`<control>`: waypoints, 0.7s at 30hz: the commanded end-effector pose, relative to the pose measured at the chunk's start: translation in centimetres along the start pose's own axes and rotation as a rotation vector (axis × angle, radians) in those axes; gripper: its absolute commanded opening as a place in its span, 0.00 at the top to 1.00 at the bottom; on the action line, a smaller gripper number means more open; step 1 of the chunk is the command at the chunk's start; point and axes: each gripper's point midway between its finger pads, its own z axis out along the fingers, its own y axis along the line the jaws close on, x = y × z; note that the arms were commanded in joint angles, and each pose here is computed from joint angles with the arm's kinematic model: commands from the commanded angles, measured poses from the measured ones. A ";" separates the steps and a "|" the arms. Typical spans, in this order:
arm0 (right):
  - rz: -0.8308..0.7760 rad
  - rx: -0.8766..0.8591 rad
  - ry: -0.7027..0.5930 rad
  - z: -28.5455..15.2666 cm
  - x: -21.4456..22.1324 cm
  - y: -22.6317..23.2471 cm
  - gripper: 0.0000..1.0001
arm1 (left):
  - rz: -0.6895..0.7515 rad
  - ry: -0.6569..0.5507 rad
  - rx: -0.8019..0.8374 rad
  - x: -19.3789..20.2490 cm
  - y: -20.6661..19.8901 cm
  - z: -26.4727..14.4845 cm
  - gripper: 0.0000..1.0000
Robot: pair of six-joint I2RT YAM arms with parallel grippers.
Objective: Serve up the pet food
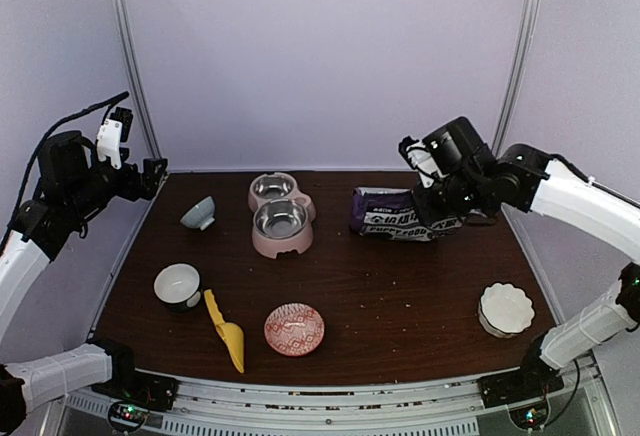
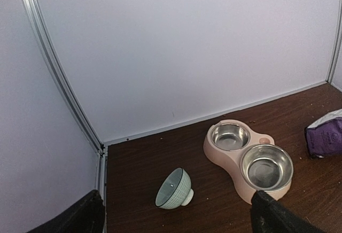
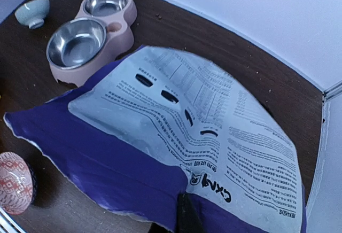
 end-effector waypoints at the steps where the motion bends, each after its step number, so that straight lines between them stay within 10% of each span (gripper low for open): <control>1: 0.141 -0.135 -0.198 -8.3 -6.5 -0.8 1.00 | -0.003 -0.043 -0.015 -1.2 0.3 -0.5 0.02; 21: 0.328 -0.280 -0.204 -10.7 -9.4 0.8 1.00 | -0.006 -0.042 -0.007 -1.2 0.2 -0.4 0.02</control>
